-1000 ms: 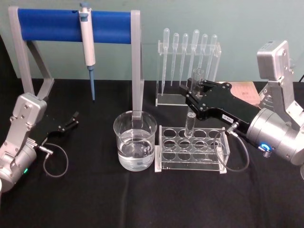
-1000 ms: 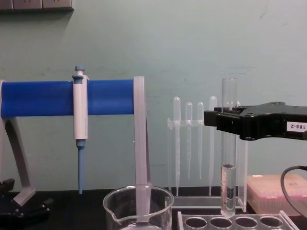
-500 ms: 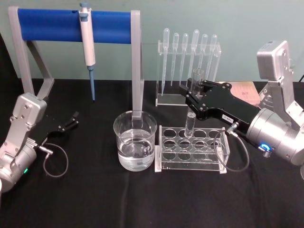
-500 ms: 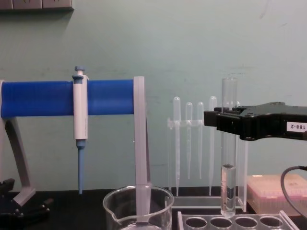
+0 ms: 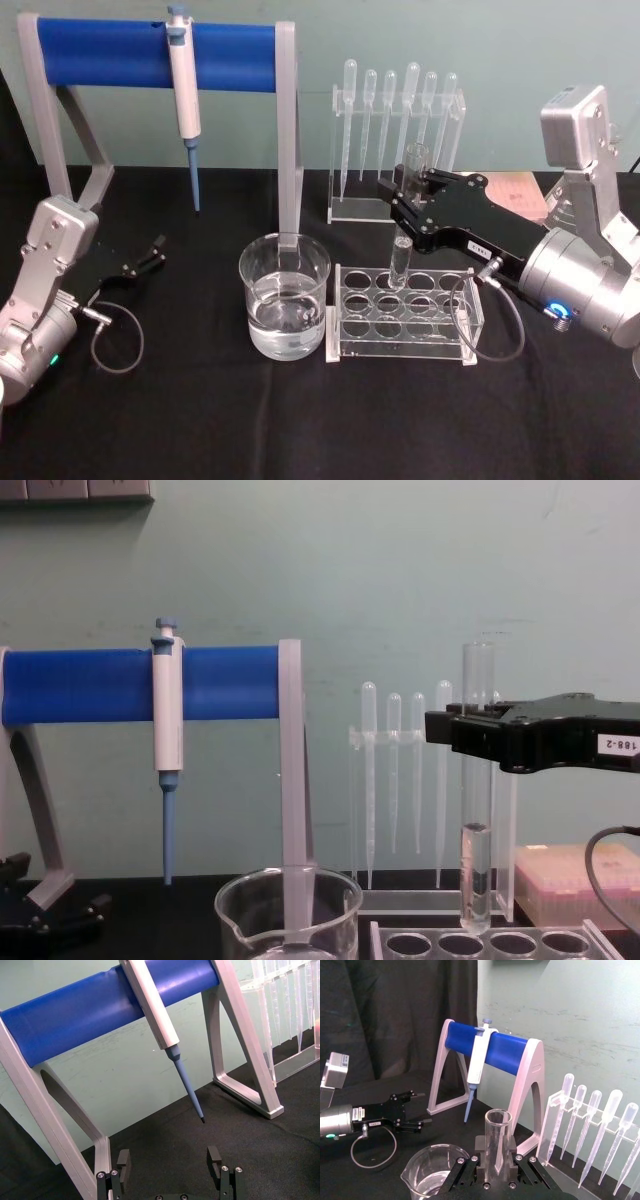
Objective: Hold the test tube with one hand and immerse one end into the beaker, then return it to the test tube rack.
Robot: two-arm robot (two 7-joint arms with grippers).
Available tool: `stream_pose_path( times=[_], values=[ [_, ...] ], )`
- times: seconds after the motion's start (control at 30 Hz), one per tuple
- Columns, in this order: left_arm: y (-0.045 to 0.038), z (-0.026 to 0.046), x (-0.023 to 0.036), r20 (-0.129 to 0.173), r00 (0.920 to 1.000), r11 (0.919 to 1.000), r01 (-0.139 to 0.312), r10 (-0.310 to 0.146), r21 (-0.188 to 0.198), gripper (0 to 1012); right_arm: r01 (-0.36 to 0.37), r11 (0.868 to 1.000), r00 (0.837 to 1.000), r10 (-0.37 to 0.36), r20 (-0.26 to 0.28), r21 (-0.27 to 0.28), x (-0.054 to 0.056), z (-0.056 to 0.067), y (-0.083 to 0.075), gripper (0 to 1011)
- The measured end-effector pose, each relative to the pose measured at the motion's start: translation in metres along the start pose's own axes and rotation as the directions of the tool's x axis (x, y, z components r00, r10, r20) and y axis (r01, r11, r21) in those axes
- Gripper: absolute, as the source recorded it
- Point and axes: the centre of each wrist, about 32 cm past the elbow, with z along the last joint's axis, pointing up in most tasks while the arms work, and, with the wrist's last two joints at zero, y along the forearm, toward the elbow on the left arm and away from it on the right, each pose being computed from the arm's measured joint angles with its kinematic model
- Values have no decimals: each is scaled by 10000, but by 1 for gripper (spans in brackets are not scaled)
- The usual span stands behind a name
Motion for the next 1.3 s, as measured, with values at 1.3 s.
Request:
stream_pose_path(
  times=[1.3],
  values=[
    [0,0,0,0,10000,10000,1,-1,1,1000,1,10000,10000,-1,0,0,0,0,0,241]
  ],
)
